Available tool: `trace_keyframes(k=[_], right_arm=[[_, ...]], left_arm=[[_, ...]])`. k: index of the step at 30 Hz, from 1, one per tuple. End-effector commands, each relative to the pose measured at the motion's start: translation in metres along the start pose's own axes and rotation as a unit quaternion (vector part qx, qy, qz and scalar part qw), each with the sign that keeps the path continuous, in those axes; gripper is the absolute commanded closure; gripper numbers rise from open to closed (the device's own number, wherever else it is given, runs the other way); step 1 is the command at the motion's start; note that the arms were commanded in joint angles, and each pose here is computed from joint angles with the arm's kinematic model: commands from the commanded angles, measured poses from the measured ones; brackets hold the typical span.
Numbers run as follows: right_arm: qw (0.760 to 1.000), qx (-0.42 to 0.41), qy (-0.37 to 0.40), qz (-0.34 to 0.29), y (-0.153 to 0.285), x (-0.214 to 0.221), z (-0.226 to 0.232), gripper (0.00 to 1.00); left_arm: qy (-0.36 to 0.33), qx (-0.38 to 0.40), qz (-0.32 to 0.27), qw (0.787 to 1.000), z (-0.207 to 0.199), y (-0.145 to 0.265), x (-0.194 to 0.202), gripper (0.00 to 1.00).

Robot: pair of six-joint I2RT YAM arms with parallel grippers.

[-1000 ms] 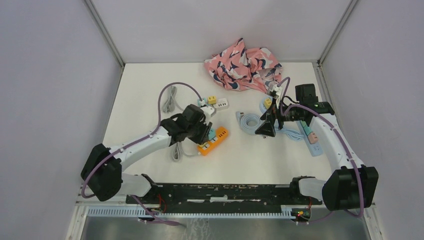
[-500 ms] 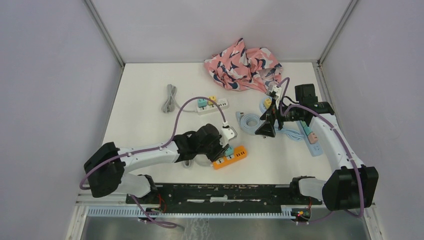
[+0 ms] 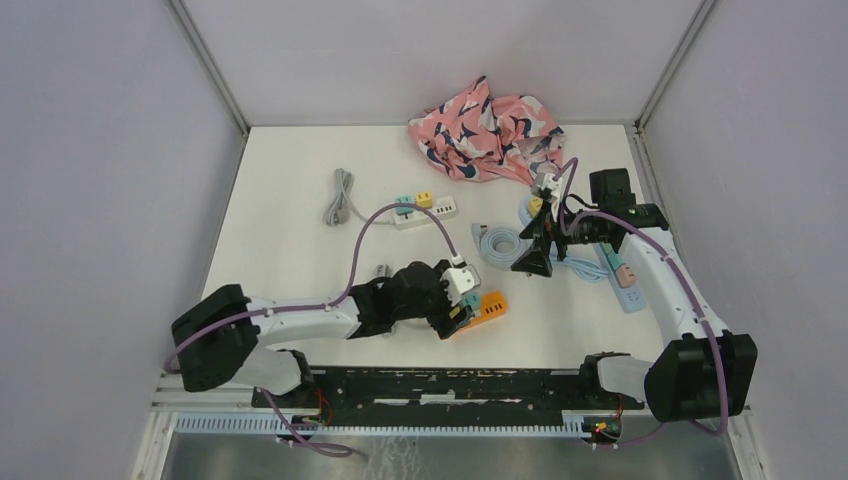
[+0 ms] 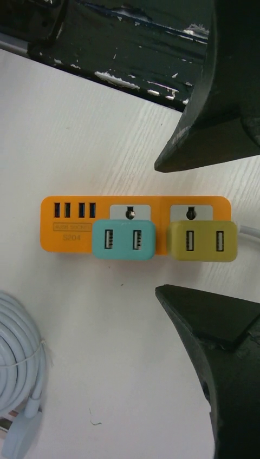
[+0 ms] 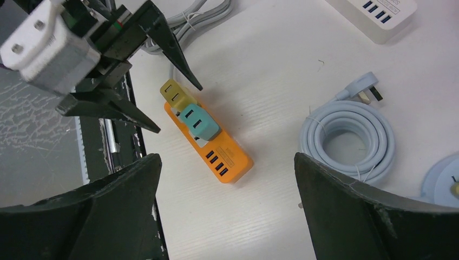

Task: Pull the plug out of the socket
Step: Move the socket to the center of the board.

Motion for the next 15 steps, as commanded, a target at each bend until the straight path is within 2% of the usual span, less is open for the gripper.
trace_keyframes(k=[1, 4, 10, 12, 15], right_arm=[[0.999, -0.015, 0.047, -0.017, 0.0, -0.007, 0.005, 0.0], [0.998, -0.012, 0.055, -0.015, -0.002, -0.005, 0.002, 0.0], [0.994, -0.033, 0.107, -0.019, -0.003, -0.008, 0.008, 0.0], [0.99, -0.049, 0.129, -0.021, -0.004, -0.01, 0.012, 0.0], [0.981, -0.082, 0.171, -0.026, -0.009, -0.009, 0.016, 0.0]], left_arm=[[-0.011, -0.065, -0.128, 0.99, 0.018, 0.028, -0.044, 0.1], [-0.006, -0.092, -0.173, 0.981, 0.022, 0.05, -0.05, 0.0], [0.015, -0.119, -0.273, 0.955, 0.023, 0.091, -0.06, 0.01], [0.016, -0.116, -0.285, 0.952, 0.02, 0.096, -0.06, 0.01], [0.015, -0.124, -0.268, 0.955, 0.022, 0.095, -0.051, 0.01]])
Point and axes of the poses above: each gripper's point midway between its finger pads, its own y axis back along the fingers, its own z axis along the line the jaws close on, x = y × z, the point moved 3 cm from there along y, back along the fingers, and after that the axes turned 12 degrees about -y, right-handed, at the moved point
